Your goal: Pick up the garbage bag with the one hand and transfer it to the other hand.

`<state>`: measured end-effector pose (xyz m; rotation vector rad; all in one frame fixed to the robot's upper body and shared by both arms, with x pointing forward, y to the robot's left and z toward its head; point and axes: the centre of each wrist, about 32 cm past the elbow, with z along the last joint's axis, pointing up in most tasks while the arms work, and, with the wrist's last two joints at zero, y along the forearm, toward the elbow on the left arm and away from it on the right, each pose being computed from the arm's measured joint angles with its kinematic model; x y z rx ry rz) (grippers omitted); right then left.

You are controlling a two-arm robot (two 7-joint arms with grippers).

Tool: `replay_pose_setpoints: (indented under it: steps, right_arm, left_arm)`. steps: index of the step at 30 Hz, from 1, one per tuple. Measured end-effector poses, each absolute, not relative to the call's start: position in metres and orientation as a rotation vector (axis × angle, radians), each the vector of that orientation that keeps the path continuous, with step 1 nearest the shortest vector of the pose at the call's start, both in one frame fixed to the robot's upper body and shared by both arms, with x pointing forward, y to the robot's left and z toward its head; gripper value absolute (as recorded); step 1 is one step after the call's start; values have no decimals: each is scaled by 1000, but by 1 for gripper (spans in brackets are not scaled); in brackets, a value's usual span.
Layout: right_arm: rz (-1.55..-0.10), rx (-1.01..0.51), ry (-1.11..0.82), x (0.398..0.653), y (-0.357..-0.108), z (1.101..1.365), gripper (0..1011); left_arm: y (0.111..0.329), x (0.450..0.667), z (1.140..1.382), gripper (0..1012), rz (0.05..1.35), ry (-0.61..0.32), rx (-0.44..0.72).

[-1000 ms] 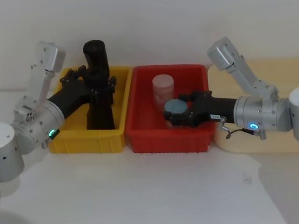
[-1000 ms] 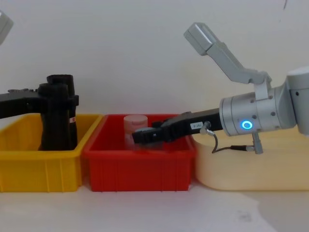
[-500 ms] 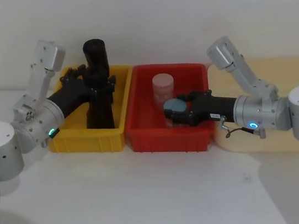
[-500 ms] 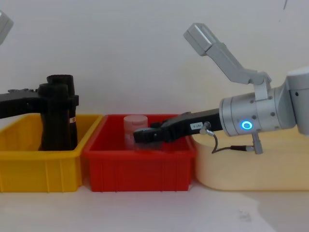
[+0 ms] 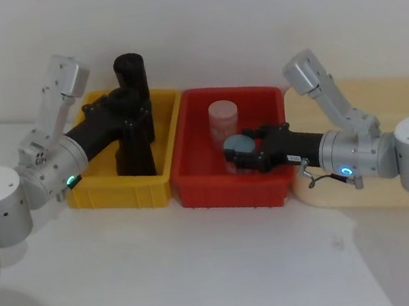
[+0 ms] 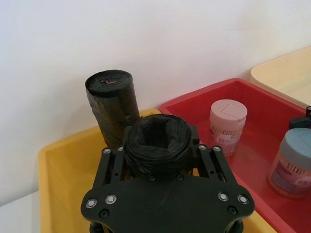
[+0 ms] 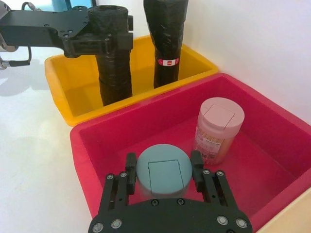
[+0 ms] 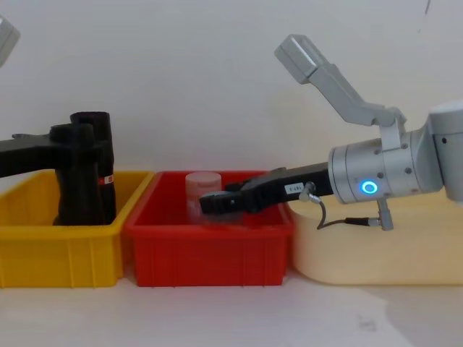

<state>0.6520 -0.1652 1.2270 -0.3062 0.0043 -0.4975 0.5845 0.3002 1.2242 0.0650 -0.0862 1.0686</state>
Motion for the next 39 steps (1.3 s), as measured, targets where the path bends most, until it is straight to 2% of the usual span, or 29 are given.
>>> replay_pose_setpoints:
  steps: [1,2,4,9,28,39]
  right_arm:
    - [-498,-306,4,652,-165,1227,647]
    - [-498,-306,4,652,-165,1227,647]
    - [-498,-306,5,652,-165,1227,647]
    - [-498,-307,5,652,-165,1227,647]
    - [-498,-307,5,652,-165,1227,647]
    - [-498,-307,5,652,-165,1227,647]
  left_arm:
    - [300,584,1224,628,1069,-86,65]
    - [300,584,1224,558,1069,-86,65]
    - [300,584,1224,503,1069,-86,65]
    - [300,584,1224,450,1069,-86,65]
    - [300,584,1224,348,1069,-86,65]
    - [300,584,1224,348,1069,-86,65]
